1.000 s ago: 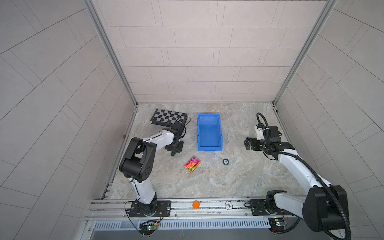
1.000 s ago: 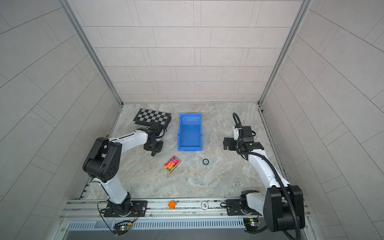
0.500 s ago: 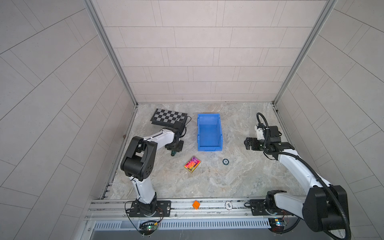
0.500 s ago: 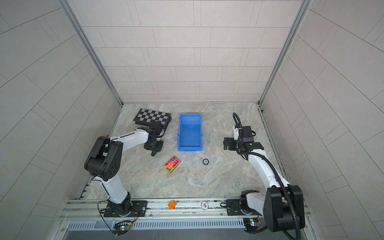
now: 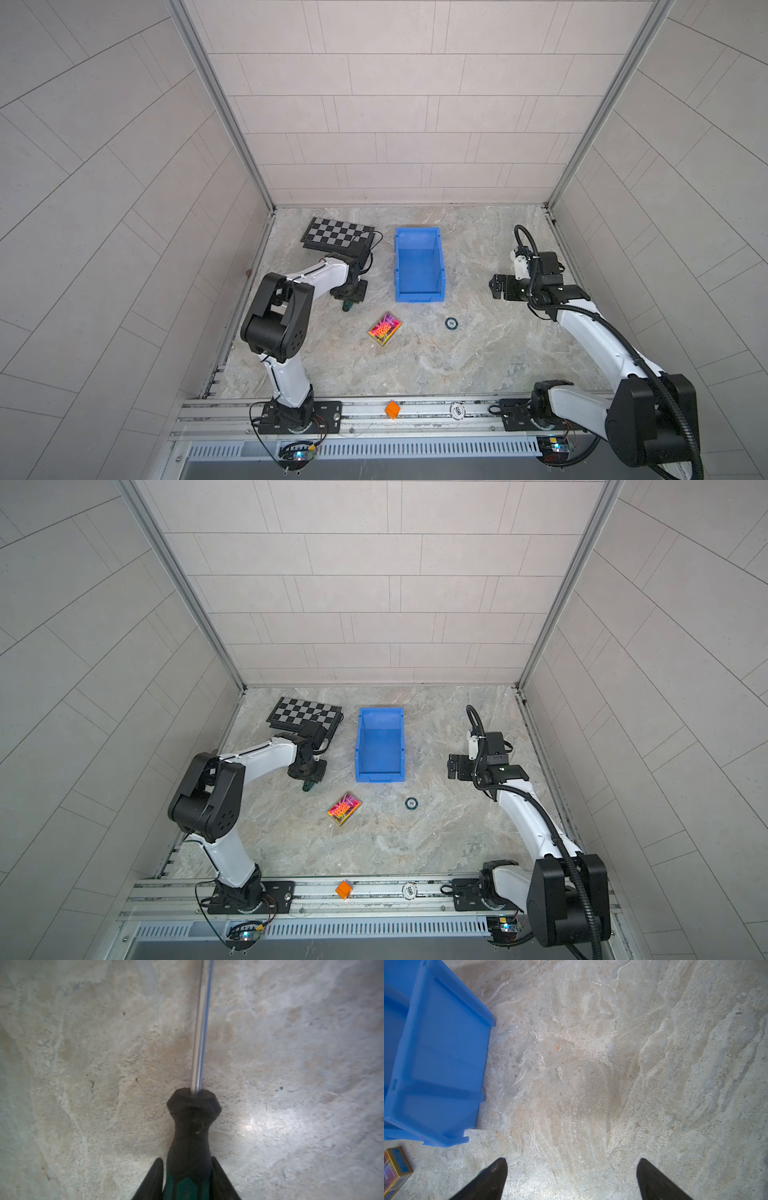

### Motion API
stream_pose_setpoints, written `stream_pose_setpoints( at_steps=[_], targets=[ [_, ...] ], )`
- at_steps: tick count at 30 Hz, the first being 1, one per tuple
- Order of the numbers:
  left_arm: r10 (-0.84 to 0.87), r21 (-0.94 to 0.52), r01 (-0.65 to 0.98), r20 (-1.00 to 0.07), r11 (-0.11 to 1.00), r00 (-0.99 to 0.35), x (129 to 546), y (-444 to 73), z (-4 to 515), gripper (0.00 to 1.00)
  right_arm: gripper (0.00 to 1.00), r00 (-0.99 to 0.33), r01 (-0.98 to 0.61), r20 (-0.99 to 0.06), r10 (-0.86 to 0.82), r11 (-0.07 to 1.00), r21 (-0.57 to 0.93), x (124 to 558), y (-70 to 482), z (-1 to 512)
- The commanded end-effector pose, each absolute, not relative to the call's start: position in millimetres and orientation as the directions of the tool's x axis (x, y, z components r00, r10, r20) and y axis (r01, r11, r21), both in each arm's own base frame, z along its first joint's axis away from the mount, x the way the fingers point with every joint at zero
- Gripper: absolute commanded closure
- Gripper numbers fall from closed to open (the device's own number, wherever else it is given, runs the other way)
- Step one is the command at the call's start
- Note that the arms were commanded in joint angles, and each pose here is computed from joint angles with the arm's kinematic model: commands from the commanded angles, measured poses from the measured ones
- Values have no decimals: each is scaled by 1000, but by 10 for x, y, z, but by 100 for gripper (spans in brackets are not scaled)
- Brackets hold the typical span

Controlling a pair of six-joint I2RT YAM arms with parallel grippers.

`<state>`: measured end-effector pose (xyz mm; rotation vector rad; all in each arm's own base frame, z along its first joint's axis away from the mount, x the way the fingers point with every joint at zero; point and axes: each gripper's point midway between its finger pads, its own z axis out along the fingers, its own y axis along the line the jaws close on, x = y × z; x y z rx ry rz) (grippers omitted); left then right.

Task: Put the screwdriver in the bin
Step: 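Lift the screwdriver off the table with the left gripper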

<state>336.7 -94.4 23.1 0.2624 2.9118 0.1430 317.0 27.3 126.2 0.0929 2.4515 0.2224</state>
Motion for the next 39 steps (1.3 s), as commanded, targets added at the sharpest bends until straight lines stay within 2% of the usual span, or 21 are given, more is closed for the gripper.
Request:
stream_pose_setpoints(
  at_steps=[1, 6, 11, 20, 28, 31, 37, 39],
  targets=[
    [187, 103, 166, -244, 981, -952, 3398, -984, 423, 85, 1, -773, 16, -624, 117, 986, 166, 3136, 232, 1285],
    [179, 86, 161, -276, 983, -944, 3430, -1013, 521, 87, 1, -772, 16, -625, 117, 986, 165, 3128, 230, 1286],
    [180, 88, 163, -260, 983, -949, 3420, -1012, 471, 88, 1, -773, 17, -624, 117, 986, 164, 3124, 229, 1279],
    [201, 118, 179, -213, 977, -956, 3367, -1028, 341, 72, 1, -773, 17, -623, 117, 986, 164, 3125, 228, 1276],
    [192, 120, 172, -184, 978, -964, 3378, -1035, 253, 67, 1, -773, 18, -624, 117, 986, 163, 3124, 225, 1278],
    [192, 119, 173, -177, 978, -965, 3385, -1041, 233, 62, 1, -773, 18, -623, 117, 986, 163, 3123, 227, 1277],
    [187, 126, 166, -175, 978, -967, 3416, -1042, 219, 44, 1, -773, 18, -623, 117, 986, 163, 3123, 226, 1279],
    [186, 128, 165, -171, 978, -968, 3426, -1042, 209, 43, 1, -774, 16, -623, 115, 987, 162, 3121, 229, 1276]
  ],
)
